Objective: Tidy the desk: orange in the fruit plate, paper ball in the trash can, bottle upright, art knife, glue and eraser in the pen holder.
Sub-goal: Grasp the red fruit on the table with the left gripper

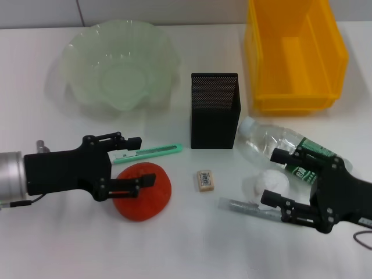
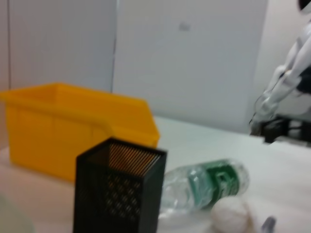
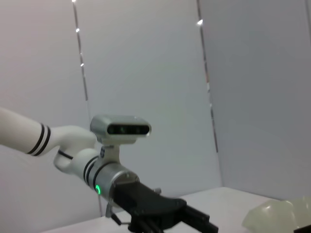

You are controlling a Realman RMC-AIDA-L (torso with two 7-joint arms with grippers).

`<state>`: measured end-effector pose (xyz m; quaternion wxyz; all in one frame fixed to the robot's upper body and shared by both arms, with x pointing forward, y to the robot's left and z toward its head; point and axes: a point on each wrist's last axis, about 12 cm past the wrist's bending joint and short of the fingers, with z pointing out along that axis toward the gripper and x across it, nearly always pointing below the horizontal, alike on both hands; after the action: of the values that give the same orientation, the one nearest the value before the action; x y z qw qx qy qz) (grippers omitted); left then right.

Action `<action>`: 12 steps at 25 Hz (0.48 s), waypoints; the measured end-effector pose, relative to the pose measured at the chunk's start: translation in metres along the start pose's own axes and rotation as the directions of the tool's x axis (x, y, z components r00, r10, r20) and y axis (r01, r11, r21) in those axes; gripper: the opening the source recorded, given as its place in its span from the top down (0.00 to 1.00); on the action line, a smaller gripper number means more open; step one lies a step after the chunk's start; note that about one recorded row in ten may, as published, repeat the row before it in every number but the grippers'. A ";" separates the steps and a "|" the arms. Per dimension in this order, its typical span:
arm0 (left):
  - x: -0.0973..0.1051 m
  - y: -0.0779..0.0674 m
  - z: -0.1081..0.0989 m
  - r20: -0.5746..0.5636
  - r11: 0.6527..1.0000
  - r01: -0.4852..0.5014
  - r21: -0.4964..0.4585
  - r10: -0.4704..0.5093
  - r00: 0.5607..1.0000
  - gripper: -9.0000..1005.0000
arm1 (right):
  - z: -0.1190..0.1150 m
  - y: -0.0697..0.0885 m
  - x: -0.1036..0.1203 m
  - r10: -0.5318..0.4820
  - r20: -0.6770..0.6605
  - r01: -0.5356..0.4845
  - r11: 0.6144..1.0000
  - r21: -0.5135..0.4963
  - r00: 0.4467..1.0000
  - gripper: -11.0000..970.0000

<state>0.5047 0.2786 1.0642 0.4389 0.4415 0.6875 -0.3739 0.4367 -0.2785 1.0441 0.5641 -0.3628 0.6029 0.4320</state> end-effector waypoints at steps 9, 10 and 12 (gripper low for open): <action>0.008 0.003 0.004 -0.055 0.999 0.002 -0.034 -0.004 0.998 0.19 | -0.002 0.010 0.010 0.023 0.029 -0.023 0.999 0.025 0.999 0.22; 0.009 0.003 0.004 -0.060 0.999 0.003 -0.039 -0.006 0.998 0.19 | -0.001 0.009 0.010 0.021 0.030 -0.022 1.000 0.022 0.999 0.22; 0.011 0.003 0.005 -0.071 0.999 0.010 -0.041 -0.013 0.997 0.19 | 0.000 0.008 0.009 0.019 0.031 -0.020 1.000 0.019 0.999 0.22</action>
<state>0.5064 0.2786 1.0518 0.4210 0.4415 0.7126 -0.3464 0.4283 -0.2749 1.0361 0.5726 -0.3447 0.6018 0.4372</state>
